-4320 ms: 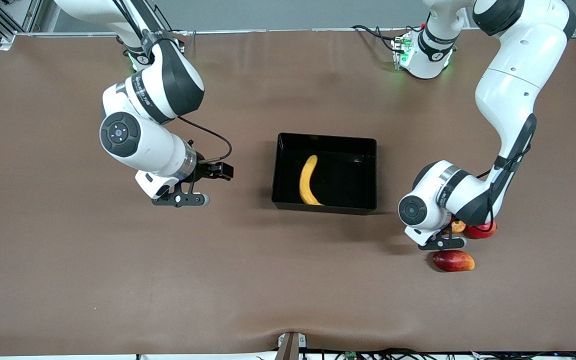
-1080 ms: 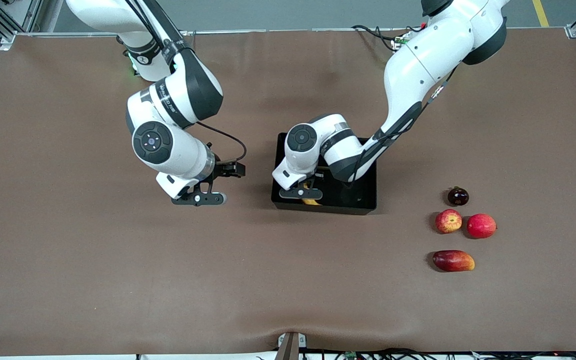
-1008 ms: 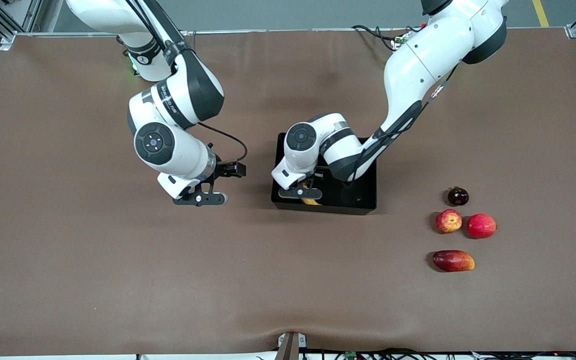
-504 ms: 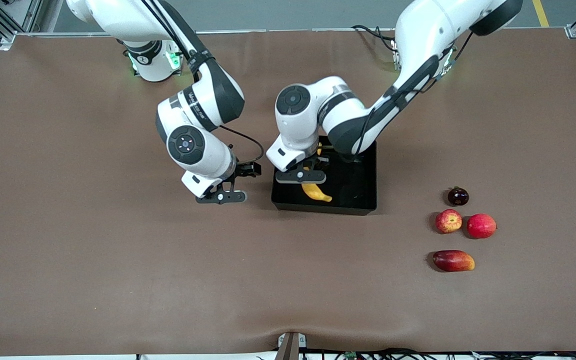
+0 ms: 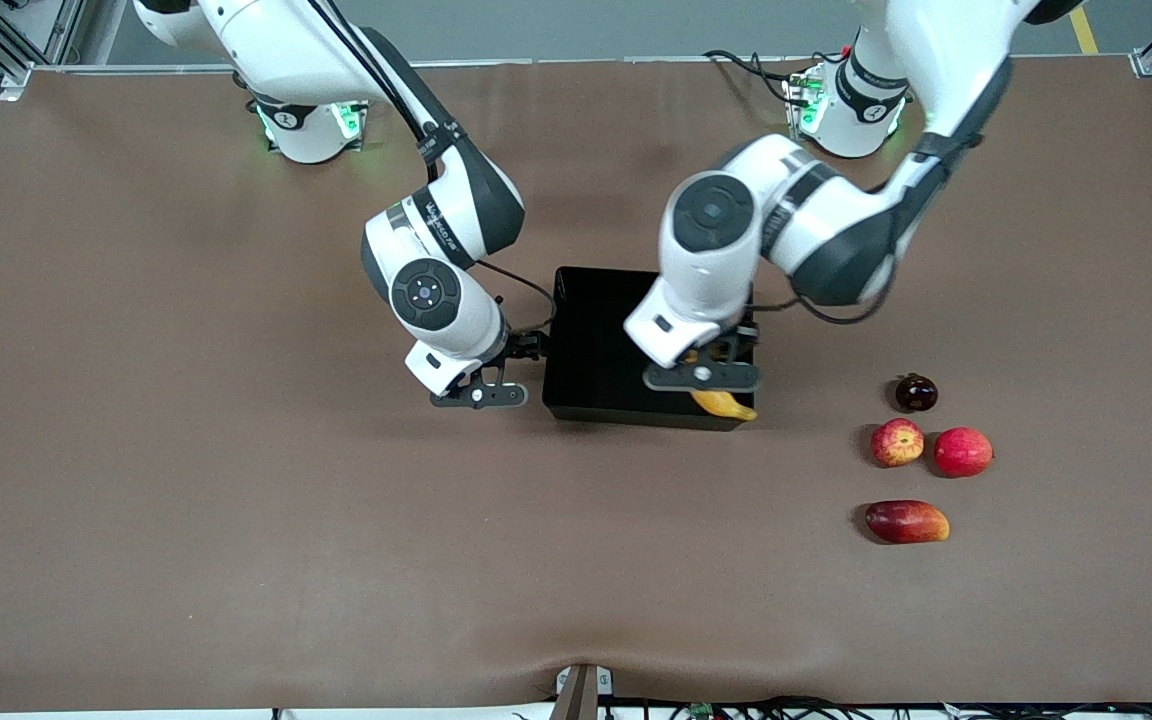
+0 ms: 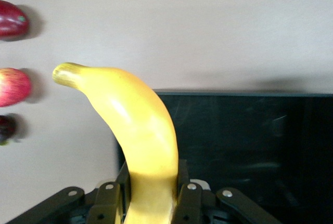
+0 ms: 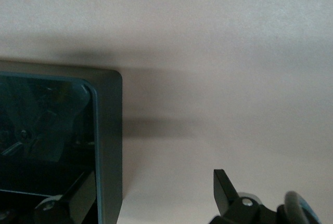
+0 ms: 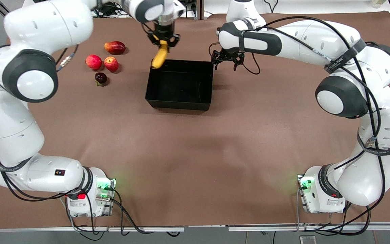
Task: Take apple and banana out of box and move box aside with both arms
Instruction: 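Lift the banana with the left gripper while the right gripper grasps box, then lower the banana beside the fruits while the right gripper holds the box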
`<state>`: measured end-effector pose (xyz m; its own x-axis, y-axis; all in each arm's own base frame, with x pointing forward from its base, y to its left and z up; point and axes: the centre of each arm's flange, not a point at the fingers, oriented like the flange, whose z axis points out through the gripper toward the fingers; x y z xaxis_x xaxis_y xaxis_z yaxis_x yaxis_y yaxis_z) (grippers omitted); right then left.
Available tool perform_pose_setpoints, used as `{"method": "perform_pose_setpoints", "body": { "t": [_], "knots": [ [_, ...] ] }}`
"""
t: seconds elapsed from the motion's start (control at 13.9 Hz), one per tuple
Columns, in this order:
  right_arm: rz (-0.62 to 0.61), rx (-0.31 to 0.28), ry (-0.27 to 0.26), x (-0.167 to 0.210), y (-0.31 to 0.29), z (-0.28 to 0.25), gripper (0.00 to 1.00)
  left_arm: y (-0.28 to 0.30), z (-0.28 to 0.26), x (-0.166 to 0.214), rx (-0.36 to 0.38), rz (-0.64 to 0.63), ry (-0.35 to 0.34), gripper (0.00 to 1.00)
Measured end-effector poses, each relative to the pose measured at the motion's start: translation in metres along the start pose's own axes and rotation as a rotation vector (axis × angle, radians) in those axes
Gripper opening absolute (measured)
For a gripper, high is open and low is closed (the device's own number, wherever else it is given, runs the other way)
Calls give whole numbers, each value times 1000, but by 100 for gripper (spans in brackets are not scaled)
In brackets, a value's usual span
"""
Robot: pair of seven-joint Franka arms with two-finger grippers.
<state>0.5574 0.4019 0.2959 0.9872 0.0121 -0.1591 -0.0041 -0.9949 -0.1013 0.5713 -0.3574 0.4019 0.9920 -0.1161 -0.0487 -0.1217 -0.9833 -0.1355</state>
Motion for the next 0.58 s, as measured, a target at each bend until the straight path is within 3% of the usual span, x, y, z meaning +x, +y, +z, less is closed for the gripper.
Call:
{"method": "perform_pose_setpoints", "body": {
  "t": [0.22, 0.58],
  "knots": [
    [-8, 1, 7, -1, -8, 20, 100, -46, 21, 11, 24, 62, -58, 37],
    [-19, 43, -41, -27, -45, 47, 100, -111, 74, 18, 87, 152, -131, 37]
  ]
}}
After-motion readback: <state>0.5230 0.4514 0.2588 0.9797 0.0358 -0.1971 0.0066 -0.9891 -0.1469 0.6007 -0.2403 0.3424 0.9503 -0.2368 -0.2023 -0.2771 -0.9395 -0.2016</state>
